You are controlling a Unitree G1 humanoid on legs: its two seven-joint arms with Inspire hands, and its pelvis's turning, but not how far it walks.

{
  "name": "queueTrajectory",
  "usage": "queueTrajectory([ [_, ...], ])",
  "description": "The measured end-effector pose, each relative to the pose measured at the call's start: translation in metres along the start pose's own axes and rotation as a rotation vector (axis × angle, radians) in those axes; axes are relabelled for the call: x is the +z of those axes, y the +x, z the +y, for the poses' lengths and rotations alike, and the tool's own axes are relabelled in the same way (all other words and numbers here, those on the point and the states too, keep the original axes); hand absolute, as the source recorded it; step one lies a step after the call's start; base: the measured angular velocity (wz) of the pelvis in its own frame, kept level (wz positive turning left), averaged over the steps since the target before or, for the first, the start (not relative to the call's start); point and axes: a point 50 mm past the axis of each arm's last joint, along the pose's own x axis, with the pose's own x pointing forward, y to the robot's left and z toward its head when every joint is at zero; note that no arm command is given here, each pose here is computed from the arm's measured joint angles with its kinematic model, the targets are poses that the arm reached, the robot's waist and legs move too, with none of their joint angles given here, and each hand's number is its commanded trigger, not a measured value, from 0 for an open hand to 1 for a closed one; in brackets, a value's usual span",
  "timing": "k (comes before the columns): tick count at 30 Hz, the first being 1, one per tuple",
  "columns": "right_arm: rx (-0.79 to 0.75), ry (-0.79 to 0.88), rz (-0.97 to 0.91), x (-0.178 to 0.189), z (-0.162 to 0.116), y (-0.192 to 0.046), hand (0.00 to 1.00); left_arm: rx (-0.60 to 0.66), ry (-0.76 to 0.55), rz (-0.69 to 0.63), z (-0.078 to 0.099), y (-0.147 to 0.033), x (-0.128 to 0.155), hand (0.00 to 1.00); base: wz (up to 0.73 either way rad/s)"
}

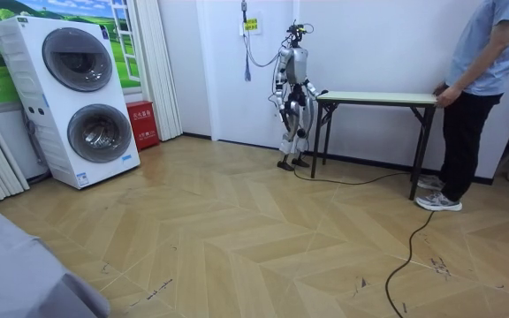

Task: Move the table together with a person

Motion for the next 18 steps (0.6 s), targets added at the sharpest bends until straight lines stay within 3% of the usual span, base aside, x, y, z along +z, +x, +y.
queueTrajectory([
  [18,-0.157,0.016,0.038,-0.005,-0.01,0.0,0.0,0.0,0.048,-0.022,0.003,-0.006,0.013,0.0,0.03],
])
